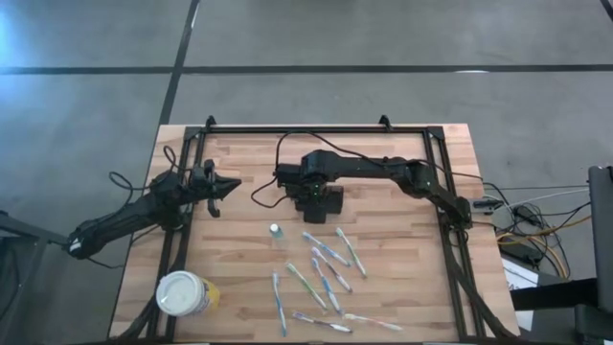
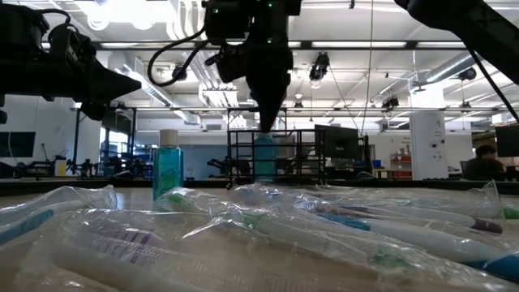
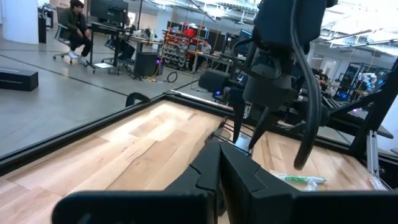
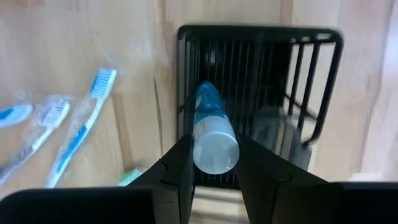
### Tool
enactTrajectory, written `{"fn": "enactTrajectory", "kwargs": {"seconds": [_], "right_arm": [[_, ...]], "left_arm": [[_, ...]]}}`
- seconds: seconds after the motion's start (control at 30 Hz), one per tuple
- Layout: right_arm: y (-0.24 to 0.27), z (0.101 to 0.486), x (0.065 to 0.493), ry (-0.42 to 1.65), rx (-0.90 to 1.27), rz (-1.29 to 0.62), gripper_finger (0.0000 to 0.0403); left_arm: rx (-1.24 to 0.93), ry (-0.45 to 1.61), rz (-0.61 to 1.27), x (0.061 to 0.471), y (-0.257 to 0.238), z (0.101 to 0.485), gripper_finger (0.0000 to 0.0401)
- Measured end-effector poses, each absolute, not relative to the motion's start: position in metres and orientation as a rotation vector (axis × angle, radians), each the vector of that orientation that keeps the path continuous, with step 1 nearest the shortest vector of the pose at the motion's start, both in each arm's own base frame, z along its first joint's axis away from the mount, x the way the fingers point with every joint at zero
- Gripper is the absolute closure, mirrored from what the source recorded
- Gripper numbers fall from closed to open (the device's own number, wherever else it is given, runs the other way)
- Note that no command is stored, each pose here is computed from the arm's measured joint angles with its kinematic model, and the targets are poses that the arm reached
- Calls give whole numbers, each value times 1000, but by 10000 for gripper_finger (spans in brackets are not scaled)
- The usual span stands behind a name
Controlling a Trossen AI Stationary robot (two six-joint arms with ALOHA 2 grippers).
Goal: Pick & Place toothbrushing station
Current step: Put the bottom mouthwash into the wire organizer
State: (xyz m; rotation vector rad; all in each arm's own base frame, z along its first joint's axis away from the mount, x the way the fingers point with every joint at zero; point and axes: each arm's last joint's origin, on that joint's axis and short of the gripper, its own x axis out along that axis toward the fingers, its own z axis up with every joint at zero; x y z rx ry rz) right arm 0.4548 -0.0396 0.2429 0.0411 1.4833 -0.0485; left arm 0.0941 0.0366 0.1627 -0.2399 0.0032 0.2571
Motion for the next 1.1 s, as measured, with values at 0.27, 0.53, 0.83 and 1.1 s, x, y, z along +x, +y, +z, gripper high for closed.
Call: {"fn": "enactTrajectory", "kwargs": {"seconds": [0.27,0.53,0.83,1.1], "right_arm": [[-42,243,454,1491,7,-91,312],[-42,241,453,1503,-9,-117,312],[-42,233,453,1511,-13,-116,312],[-42,231,455,1508,-25,-105,312]], "left_arm": [[-241,8,258,94,37,162,387],[-240,12,258,95,37,162,387],[-239,13,258,95,37,162,387],[-227,15,258,95,37,162,387]]}}
